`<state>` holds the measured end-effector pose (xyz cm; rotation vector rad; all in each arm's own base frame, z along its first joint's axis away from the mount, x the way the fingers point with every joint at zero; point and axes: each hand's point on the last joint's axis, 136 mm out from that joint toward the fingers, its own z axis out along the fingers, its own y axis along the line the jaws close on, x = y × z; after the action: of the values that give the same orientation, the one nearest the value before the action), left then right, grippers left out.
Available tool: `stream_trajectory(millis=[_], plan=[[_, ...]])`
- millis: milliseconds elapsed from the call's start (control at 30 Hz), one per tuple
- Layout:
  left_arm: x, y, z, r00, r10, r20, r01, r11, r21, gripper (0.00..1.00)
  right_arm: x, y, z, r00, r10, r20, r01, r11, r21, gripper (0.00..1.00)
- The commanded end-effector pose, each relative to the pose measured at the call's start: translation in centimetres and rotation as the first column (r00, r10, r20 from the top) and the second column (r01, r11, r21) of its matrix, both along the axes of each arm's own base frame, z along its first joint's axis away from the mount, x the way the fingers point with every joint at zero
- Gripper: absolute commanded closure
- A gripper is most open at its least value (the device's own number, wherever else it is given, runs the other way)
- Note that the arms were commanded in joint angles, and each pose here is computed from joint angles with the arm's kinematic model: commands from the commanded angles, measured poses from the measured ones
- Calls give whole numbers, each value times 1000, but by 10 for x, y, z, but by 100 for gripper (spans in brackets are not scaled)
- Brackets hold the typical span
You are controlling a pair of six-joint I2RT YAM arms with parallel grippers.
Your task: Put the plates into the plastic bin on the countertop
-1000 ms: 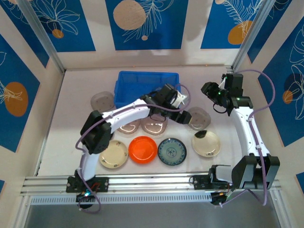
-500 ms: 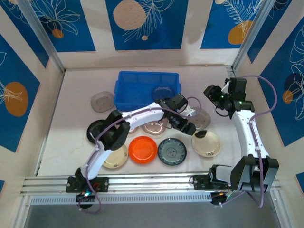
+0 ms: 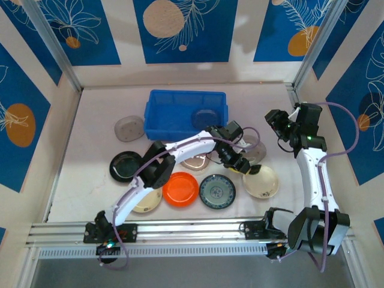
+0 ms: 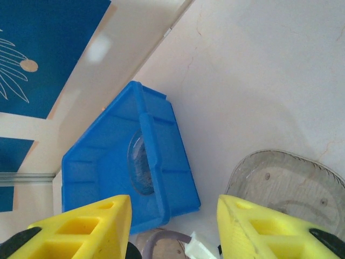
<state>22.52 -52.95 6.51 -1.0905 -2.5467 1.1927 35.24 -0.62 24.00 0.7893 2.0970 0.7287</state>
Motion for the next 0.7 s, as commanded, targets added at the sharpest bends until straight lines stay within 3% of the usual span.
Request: stream_trajectory(millis=[0, 667], plan=[[-15, -3, -7, 998, -33, -49, 35, 999, 38, 47, -1, 3, 3, 1000, 15, 19, -16, 999, 34, 54], [-9, -11, -37, 996, -6, -89, 14, 995, 97, 65, -4, -8, -8, 999, -11, 34, 8, 996, 86, 55]])
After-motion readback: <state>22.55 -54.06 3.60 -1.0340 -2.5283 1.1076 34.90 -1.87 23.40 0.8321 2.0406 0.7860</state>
